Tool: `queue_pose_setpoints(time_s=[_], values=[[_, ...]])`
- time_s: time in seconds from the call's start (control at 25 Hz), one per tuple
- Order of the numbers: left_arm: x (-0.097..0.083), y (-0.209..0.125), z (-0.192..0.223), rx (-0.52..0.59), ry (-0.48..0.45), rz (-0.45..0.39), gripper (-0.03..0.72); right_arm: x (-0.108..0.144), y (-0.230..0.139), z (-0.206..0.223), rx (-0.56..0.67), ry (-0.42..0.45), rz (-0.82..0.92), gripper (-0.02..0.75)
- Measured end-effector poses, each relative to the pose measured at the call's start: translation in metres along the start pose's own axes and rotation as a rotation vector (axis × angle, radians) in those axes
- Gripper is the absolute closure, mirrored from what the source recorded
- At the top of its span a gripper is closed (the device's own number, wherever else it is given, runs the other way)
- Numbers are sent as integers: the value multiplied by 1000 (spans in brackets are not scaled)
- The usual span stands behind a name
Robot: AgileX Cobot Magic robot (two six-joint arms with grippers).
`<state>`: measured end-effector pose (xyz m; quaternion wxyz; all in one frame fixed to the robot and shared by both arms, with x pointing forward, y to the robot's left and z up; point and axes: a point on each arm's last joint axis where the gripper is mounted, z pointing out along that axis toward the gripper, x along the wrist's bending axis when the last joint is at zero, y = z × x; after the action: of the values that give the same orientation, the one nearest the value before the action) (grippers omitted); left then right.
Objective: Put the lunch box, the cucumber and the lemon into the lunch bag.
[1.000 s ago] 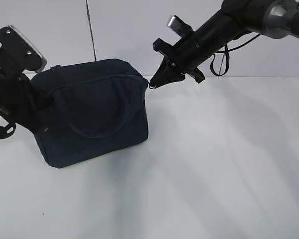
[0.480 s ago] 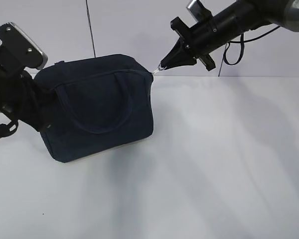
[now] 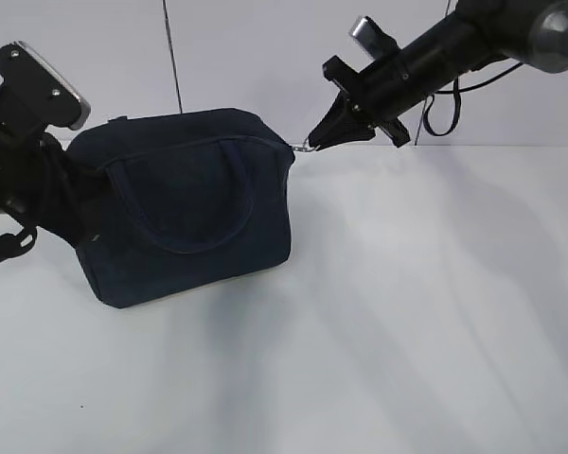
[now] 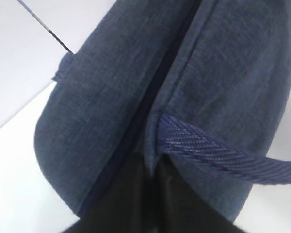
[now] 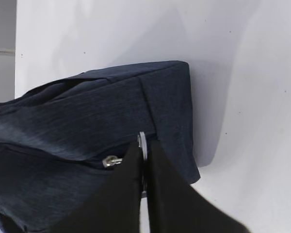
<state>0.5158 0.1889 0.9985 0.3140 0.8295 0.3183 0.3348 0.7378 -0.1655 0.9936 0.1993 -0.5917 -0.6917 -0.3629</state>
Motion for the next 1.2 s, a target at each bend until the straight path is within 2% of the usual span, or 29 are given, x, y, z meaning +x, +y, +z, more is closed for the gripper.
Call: queue_pose_setpoints(time_s=[0.2, 0.48, 0.64, 0.88, 1.2], values=[[0, 0, 0, 2, -1, -1, 676, -10, -1, 13, 14, 36, 46, 717], [0, 0, 0, 0, 0, -4, 676, -8, 1, 14, 2, 62, 62, 717], [0, 0, 0, -2, 1, -6, 676, -5, 3, 12, -19, 106, 81, 717], [0, 0, 0, -6, 3, -8, 676, -6, 3, 12, -24, 106, 91, 717], [0, 0, 0, -6, 3, -8, 676, -6, 4, 12, -37, 110, -103, 717]])
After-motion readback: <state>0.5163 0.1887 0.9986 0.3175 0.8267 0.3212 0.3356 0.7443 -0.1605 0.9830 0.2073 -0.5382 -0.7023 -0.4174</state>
